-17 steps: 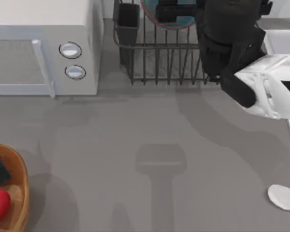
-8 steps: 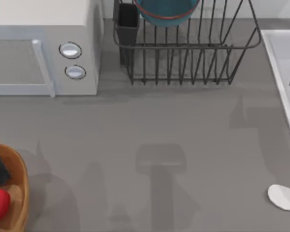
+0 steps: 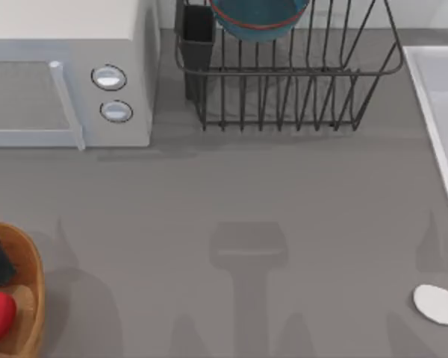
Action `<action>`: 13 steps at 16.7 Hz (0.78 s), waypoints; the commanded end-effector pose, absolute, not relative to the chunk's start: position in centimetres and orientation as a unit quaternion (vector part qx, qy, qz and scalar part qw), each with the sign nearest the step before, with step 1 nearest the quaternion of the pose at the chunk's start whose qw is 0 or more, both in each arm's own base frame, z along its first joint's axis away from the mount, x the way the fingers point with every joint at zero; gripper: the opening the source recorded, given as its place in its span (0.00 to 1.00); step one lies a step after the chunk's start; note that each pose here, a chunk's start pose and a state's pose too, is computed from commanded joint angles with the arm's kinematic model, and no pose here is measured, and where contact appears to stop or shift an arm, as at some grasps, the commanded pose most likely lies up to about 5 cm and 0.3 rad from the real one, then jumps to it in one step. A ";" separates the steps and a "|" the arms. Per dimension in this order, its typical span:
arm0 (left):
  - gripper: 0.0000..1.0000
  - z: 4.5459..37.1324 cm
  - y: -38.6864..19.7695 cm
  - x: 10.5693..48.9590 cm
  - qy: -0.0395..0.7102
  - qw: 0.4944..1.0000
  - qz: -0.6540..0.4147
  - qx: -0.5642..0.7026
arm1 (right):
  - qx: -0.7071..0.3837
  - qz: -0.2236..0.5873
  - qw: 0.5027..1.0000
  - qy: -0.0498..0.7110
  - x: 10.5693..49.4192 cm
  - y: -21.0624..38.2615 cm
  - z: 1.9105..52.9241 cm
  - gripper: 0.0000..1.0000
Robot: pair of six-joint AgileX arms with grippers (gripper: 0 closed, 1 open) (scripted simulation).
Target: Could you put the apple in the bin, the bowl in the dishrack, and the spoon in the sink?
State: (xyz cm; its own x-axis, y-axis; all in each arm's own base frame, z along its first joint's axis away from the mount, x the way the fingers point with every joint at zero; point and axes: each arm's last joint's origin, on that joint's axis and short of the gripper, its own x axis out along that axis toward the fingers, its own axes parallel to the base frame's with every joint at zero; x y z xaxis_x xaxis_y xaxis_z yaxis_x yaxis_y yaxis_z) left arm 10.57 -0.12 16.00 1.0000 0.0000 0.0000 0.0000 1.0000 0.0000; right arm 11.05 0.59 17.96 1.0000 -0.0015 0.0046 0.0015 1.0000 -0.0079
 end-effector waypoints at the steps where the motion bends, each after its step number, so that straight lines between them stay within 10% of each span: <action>1: 1.00 16.0 -0.1 10.6 0.000 1.000 0.000 0.000 | -0.003 0.000 1.000 -0.001 10.8 0.3 17.2 1.00; 13: 1.00 16.0 -0.1 10.6 0.000 1.000 0.000 0.000 | -0.033 0.001 0.999 0.038 10.7 -0.1 16.8 1.00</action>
State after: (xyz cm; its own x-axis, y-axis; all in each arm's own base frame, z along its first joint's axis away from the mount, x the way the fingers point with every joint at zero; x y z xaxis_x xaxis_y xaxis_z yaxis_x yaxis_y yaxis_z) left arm 10.57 -0.12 16.00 1.0000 0.0000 0.0000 0.0000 1.0000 0.0000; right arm 10.68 -0.10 16.80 0.9971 0.0001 -0.0756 -0.0051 0.9978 -0.0655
